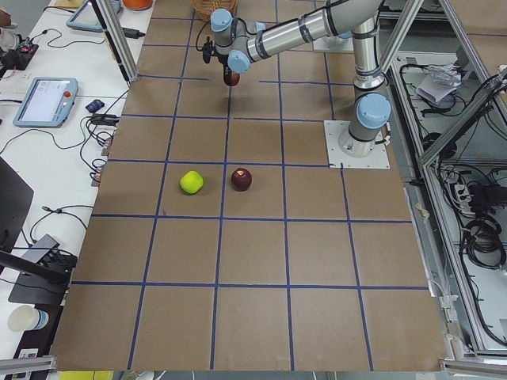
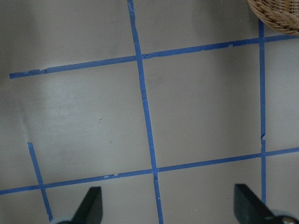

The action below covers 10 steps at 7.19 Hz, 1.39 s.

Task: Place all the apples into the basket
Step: 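Carry the red apple to the table center and open the left gripper, then grasp the centered red apple with right gripper while left grasps dark apple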

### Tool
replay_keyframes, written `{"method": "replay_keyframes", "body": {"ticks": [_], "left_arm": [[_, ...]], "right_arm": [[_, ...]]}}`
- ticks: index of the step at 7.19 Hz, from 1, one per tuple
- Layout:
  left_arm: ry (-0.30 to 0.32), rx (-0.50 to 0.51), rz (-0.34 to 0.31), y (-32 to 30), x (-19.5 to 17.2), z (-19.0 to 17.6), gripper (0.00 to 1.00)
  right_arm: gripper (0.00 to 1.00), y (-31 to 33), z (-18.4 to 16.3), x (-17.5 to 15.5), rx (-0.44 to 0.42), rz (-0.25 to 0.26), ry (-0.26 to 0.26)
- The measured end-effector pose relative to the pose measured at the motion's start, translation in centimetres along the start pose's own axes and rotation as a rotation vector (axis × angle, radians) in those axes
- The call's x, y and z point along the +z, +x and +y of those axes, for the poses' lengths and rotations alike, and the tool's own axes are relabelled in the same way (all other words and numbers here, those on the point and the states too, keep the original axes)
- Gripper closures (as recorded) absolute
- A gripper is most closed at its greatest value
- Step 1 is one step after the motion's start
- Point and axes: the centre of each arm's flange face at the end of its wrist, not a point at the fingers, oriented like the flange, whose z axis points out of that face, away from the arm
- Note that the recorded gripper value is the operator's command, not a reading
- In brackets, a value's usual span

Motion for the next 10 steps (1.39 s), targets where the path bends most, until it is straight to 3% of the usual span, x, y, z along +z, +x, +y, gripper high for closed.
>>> {"method": "replay_keyframes", "body": {"ticks": [1, 2, 4, 6, 7, 8, 10], "left_arm": [[0.007, -0.019, 0.001, 2.3, 2.3, 0.6, 0.79], [0.003, -0.039, -0.007, 3.5, 4.0, 1.2, 0.01], [0.002, -0.072, -0.023, 4.2, 5.0, 1.6, 0.0], [0.04, -0.084, -0.036, 4.3, 1.3, 1.0, 0.0], [0.056, -0.081, -0.076, 3.5, -1.9, 0.7, 0.0], [0.048, -0.069, -0.111, 0.9, -5.2, 0.1, 0.0], [-0.026, -0.062, -0.149, -10.8, -11.0, -2.0, 0.0]], "right_arm": [[0.0, 0.0, 0.0, 0.1, 0.0, 0.0, -0.002], [0.0, 0.0, 0.0, 0.1, 0.0, 0.0, -0.003], [0.0, 0.1, -0.1, 0.2, 0.001, 0.0, -0.004], [0.0, 0.1, -0.3, 0.2, 0.004, -0.003, 0.007], [0.0, 0.1, -0.8, 0.2, 0.008, -0.007, 0.027], [0.0, -0.2, -1.6, 0.6, 0.014, -0.013, 0.042], [0.0, -1.7, -3.7, 3.1, 0.065, -0.03, 0.028]]}}
